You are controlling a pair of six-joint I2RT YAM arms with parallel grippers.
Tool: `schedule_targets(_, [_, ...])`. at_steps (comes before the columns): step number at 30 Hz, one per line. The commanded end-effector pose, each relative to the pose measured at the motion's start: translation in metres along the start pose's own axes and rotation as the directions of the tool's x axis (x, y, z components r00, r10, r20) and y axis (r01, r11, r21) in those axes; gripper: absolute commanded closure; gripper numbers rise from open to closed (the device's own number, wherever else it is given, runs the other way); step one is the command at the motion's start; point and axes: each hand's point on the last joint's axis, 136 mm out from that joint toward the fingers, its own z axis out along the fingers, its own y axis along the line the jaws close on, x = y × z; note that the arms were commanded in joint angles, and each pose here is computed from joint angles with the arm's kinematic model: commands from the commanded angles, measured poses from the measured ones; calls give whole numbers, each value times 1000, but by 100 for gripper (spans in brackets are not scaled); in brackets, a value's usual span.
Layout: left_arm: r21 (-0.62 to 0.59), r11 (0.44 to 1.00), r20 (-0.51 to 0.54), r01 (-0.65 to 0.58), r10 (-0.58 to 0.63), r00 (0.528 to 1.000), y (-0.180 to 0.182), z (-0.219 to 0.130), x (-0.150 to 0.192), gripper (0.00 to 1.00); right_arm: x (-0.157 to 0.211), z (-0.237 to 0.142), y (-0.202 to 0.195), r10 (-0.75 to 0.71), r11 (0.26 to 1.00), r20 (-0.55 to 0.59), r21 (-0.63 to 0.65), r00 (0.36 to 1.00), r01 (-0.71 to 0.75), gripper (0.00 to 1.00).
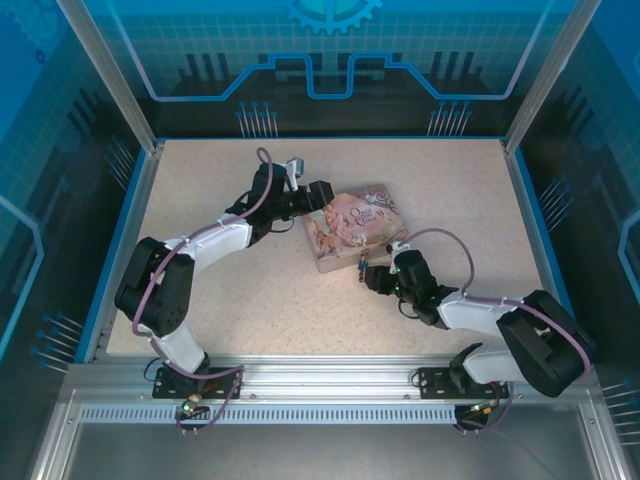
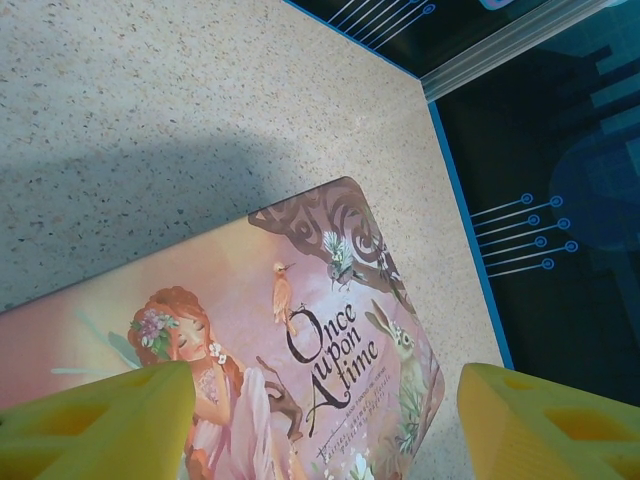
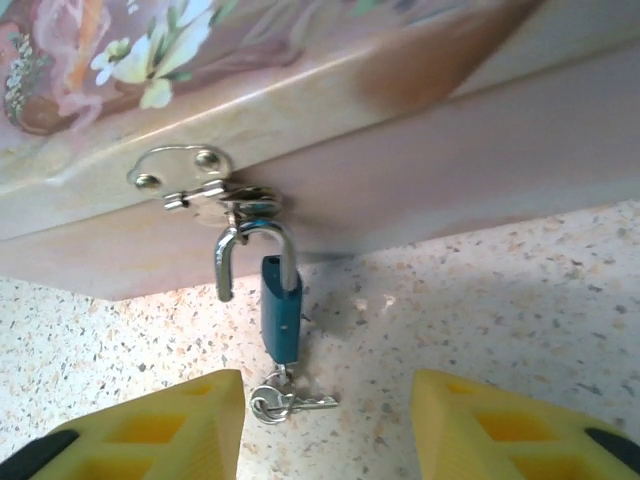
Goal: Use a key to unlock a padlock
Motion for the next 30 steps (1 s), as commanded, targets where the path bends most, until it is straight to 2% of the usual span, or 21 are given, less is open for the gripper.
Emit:
schedule_targets(1, [38, 999, 1, -38, 38, 999, -14, 2, -4, 29, -5, -3, 14, 32, 987, 27, -157, 999, -27, 57])
schedule_targets(6, [42, 998, -3, -38, 38, 999, -14, 3, -4, 29, -7, 10, 31, 61, 965, -9, -256, 998, -61, 62])
schedule_targets(13, [43, 998, -6, -40, 41, 999, -15, 1, -3, 29, -3, 29, 20, 159, 956, -15, -248, 987, -158, 64])
schedule_targets(20, [43, 998, -6, -41, 41, 999, -15, 1, -4, 29, 1, 37, 17, 177, 954, -28, -242, 984, -179, 69])
schedule_targets(23, [42, 998, -5, -41, 42, 999, -15, 1, -4, 29, 2, 35, 12, 179, 960, -26, -215, 984, -180, 73])
schedule_targets(30, [41, 998, -11, -38, 39, 999, -14, 4, -4, 29, 3, 34, 7, 181, 965, -25, -189, 983, -182, 89])
